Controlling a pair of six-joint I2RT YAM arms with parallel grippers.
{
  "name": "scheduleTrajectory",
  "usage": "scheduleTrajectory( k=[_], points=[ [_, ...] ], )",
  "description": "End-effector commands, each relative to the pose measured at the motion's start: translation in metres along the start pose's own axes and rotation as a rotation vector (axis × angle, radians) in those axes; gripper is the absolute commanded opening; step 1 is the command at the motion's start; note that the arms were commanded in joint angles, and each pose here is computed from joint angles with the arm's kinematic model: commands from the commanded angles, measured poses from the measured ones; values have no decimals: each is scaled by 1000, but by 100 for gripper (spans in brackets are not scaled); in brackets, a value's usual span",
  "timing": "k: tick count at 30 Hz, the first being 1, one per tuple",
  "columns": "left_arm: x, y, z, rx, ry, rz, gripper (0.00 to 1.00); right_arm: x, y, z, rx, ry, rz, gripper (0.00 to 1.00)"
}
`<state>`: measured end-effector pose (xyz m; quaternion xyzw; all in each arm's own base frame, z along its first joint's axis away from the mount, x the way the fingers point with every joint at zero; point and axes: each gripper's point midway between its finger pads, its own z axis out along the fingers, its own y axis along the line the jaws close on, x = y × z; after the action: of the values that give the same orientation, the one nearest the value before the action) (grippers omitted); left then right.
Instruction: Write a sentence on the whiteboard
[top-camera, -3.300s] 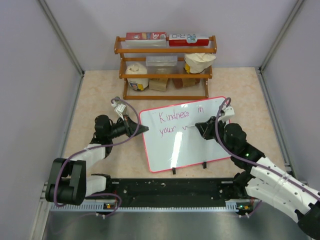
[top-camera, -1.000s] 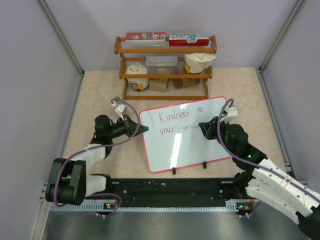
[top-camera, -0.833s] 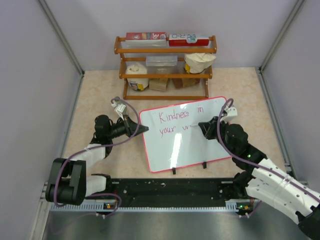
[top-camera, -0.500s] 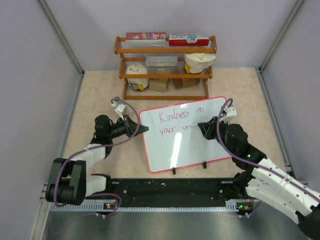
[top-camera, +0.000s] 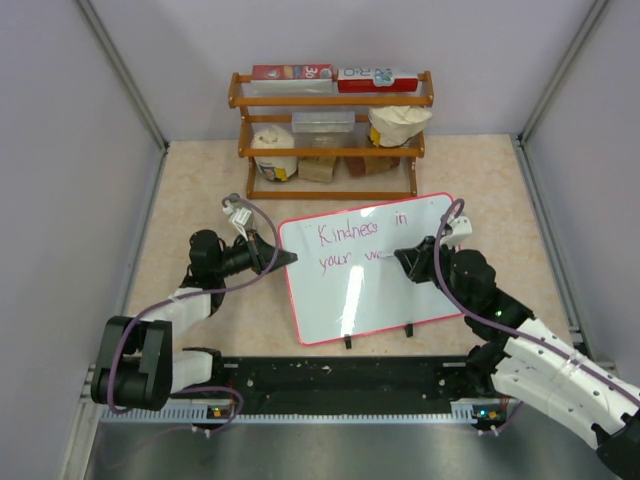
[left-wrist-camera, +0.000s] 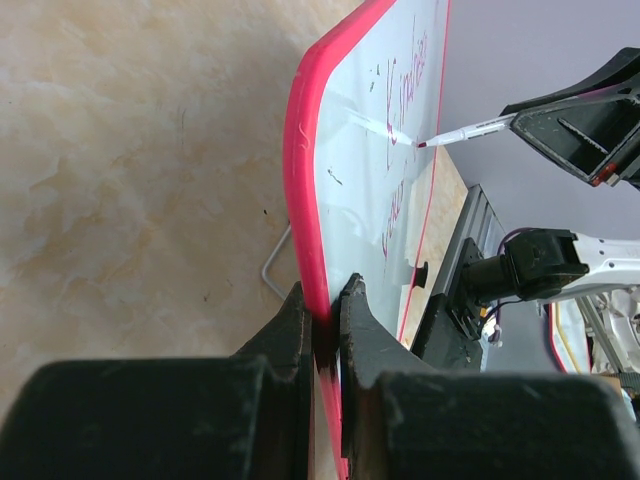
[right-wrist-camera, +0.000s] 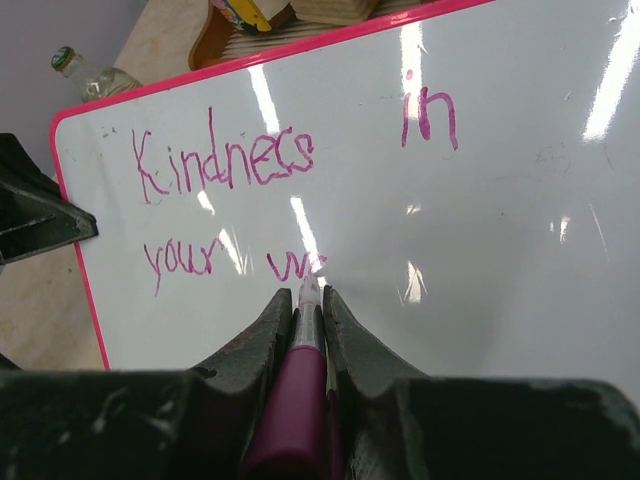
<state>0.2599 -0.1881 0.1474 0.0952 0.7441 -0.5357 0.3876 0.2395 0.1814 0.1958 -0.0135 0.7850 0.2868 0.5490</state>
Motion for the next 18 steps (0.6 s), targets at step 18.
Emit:
scheduleTrajectory(
  k=[18],
  points=[
    [0, 35, 1, -132, -36, 161, 0, -9, -25, -5, 129, -37, -24, 0]
  ],
)
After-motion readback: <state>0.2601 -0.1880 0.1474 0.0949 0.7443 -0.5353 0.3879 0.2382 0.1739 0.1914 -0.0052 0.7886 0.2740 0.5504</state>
